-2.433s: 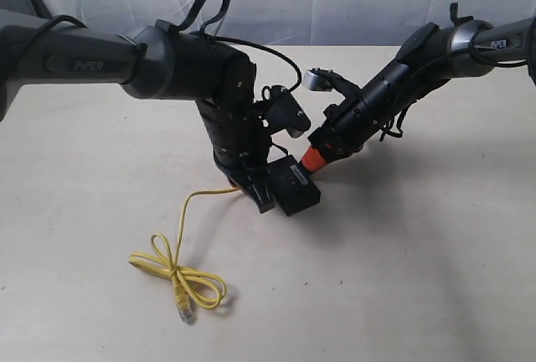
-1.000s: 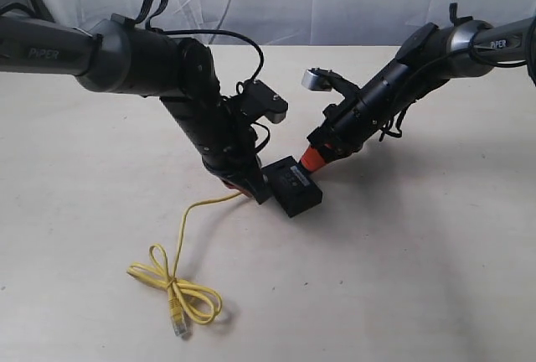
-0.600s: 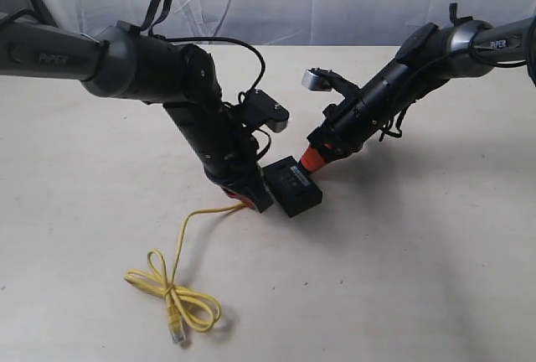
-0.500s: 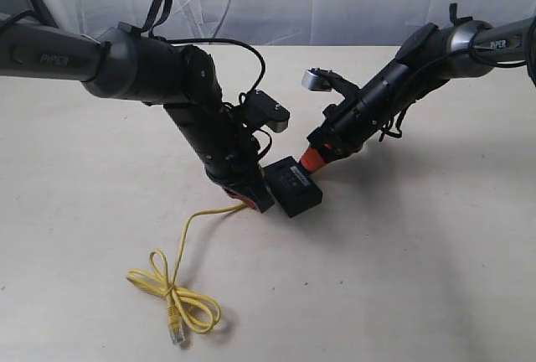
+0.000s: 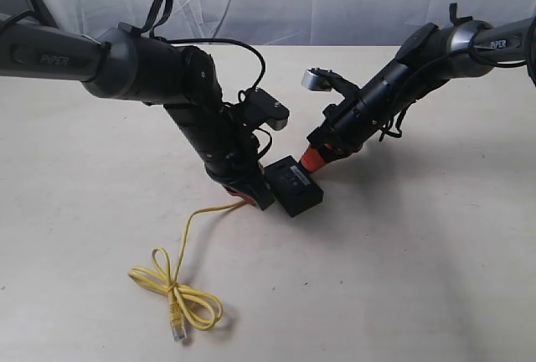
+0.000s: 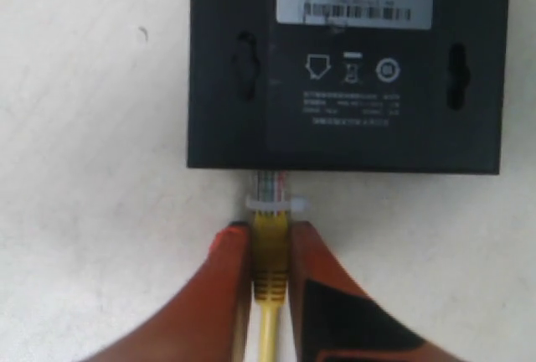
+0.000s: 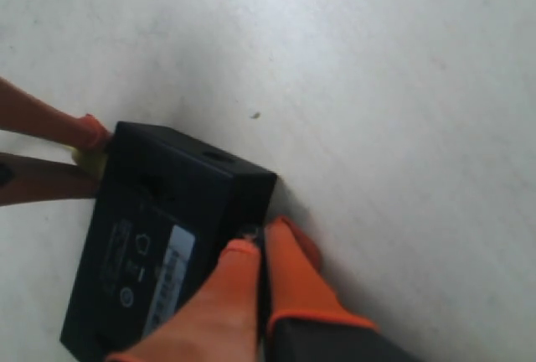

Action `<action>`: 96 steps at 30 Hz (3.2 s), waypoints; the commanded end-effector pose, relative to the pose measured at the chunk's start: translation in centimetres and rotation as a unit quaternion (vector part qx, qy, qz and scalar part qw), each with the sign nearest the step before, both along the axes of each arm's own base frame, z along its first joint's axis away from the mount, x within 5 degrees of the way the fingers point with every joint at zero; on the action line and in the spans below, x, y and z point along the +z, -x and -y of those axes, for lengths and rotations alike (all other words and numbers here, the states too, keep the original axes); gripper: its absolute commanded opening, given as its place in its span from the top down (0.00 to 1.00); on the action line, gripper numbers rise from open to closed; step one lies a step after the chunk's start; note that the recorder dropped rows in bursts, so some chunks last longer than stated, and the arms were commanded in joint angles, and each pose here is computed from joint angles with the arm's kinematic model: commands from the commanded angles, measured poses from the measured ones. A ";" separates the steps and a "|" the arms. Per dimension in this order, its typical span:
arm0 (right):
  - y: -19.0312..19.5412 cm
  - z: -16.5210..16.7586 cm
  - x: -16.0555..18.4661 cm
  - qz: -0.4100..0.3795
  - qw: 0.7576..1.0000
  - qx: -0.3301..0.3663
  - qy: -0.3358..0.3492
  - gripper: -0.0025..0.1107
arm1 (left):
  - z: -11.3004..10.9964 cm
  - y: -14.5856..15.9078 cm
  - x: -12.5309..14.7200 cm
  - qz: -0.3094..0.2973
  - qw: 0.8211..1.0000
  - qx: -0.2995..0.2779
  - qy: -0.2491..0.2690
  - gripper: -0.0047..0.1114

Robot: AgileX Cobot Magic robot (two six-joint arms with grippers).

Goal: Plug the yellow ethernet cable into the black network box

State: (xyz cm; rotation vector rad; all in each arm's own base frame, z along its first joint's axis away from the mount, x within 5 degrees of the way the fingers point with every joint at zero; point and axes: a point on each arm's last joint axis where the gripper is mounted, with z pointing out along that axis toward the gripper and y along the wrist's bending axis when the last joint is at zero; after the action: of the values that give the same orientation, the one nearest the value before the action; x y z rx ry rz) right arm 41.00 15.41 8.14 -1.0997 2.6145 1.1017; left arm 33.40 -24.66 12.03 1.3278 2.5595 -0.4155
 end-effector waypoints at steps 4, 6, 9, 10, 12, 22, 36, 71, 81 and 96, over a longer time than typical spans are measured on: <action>0.2 0.1 -0.8 -0.002 1.000 0.003 0.012 0.99 | 0.0 -0.1 0.5 0.010 1.000 0.010 0.008 0.96; 0.2 0.1 -0.8 -0.002 1.000 0.003 0.012 0.99 | 0.1 0.0 0.5 0.008 1.000 0.013 0.011 0.96; 0.2 0.1 -0.8 -0.002 1.000 0.003 0.012 0.99 | 0.1 0.0 0.5 0.006 1.000 0.016 0.014 0.96; 0.2 0.1 -0.8 -0.002 1.000 0.003 0.012 0.99 | 0.2 -0.1 0.5 0.007 1.000 0.016 0.015 0.96; 0.2 0.1 -0.8 -0.002 1.000 0.003 0.012 0.99 | 0.3 0.0 0.5 0.004 1.000 0.021 0.021 0.96; 0.5 0.0 -0.6 -0.021 1.000 0.009 0.007 0.99 | 1.3 0.2 0.6 0.023 0.999 0.024 0.031 0.96; 0.5 0.1 -0.7 -0.018 1.000 0.012 0.012 0.99 | 1.0 0.4 0.6 0.014 1.000 0.016 0.017 0.96; 0.7 -0.1 -0.5 -0.022 1.000 0.021 -0.004 0.99 | 1.3 -0.3 1.0 0.045 0.998 0.020 0.025 0.96; 1.0 -0.5 -0.2 -0.033 0.999 0.032 -0.026 0.99 | 2.1 -1.1 2.2 0.069 0.996 0.033 0.056 0.96; 0.7 0.4 1.4 0.002 0.999 0.035 0.020 0.99 | 1.6 -0.8 2.0 0.050 0.999 -0.003 0.020 0.96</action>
State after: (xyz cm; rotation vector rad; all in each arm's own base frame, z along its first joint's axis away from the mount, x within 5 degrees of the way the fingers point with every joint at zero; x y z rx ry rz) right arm 40.79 15.10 8.55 -1.1743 2.6176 1.0624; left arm 33.83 -25.67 13.36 1.3550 2.4955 -0.3776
